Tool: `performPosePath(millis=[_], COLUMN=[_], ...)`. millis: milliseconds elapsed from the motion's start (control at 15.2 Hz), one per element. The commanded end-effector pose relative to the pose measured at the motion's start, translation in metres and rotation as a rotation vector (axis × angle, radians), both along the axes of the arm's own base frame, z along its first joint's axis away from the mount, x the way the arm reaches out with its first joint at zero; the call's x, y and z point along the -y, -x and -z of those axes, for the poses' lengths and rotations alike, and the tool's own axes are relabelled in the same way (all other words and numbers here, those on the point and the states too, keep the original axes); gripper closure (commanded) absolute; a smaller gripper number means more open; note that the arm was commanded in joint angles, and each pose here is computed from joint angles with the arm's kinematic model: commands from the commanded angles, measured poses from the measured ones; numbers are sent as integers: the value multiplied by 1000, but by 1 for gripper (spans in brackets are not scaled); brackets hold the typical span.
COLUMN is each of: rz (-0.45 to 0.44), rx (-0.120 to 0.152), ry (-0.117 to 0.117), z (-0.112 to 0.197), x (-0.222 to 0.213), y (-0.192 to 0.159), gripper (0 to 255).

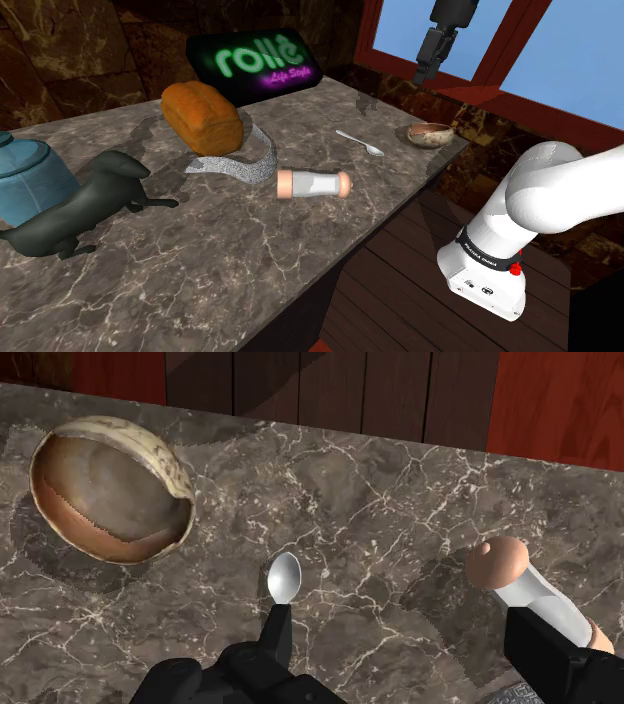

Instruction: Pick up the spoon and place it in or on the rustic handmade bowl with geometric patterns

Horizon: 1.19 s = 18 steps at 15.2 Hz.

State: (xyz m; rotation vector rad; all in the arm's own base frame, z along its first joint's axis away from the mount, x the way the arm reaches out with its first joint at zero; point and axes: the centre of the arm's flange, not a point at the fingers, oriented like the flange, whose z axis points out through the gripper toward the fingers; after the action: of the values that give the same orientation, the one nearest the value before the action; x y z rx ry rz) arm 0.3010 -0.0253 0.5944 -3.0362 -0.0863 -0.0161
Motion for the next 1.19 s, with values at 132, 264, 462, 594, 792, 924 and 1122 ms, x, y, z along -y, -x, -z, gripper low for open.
performPosePath(millis=[132, 264, 462, 594, 792, 924, 1122], rz=[12, 24, 41, 53, 71, 83, 100], rx=[-14, -29, -51, -65, -87, -101, -123], ry=[-5, -9, -16, -21, -28, -32, -39], z=[19, 39, 69, 89, 120, 141, 173], x=[7, 13, 23, 30, 41, 48, 59], y=[-19, -38, -66, -83, -110, -127, -151], gripper=[0, 0, 0, 0, 0, 0, 0])
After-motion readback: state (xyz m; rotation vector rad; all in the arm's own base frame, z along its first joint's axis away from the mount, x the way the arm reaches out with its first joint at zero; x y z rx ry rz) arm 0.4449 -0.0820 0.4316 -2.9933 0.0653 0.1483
